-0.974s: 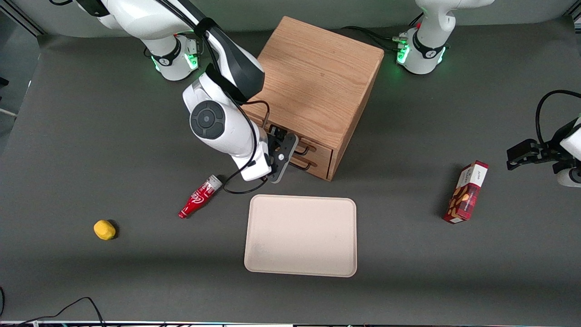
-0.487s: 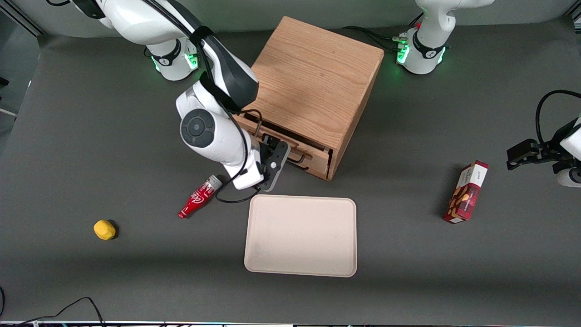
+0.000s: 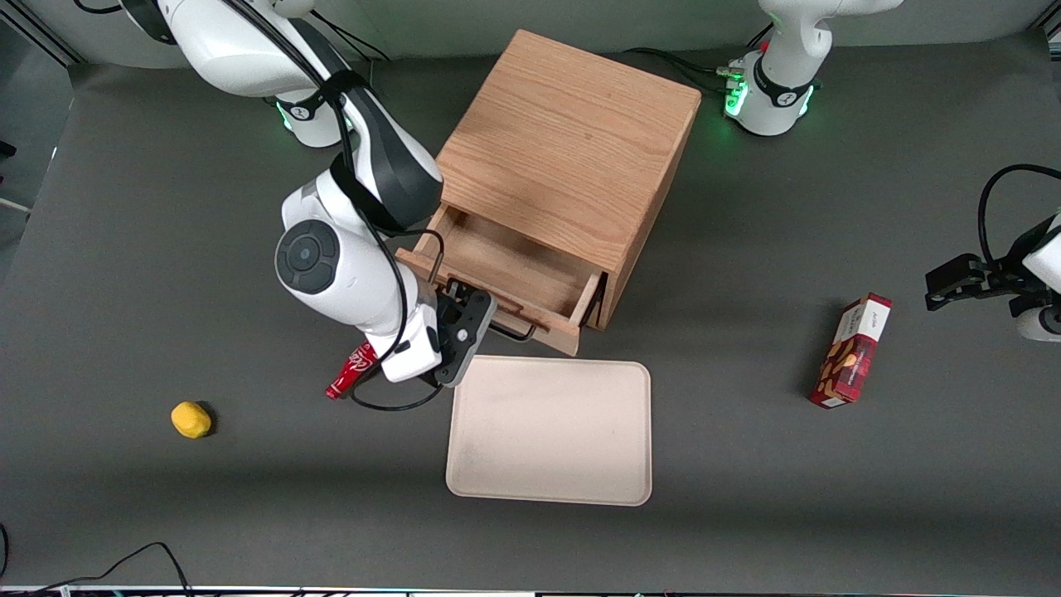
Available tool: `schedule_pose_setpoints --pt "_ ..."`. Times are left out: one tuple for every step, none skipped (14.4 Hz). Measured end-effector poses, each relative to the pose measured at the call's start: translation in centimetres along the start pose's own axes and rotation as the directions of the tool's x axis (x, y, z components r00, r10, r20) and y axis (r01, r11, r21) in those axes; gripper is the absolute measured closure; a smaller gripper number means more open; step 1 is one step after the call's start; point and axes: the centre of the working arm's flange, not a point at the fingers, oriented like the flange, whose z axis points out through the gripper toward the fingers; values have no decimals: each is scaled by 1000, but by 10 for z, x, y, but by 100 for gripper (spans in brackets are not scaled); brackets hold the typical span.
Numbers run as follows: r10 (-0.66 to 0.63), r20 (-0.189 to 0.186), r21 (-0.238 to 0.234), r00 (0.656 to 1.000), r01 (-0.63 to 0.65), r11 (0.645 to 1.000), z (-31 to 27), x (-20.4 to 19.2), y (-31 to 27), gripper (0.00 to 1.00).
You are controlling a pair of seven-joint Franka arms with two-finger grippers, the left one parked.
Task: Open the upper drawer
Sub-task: 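Pull the upper drawer outward by its handle with the right gripper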
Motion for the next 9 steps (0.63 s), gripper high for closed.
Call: schedule_pose_setpoints --pt "-2 -6 -7 1000 2 1000 2 -1 8 0" --pt "-5 -14 -15 1000 5 1000 3 -1 14 0" --pt "-11 -20 -24 1000 11 1000 3 0 20 0" --pt "-13 -30 -37 999 12 999 4 0 24 0" --pt "-11 -43 -56 999 8 998 2 0 29 0" --pt "-7 -55 -75 998 3 997 0 -1 35 0" --pt "-5 -64 -90 998 -1 996 -3 -1 39 0" --pt "-3 -72 -103 997 -5 995 -5 -2 43 0" --pt "0 -81 -118 997 -10 993 -7 -3 48 0"
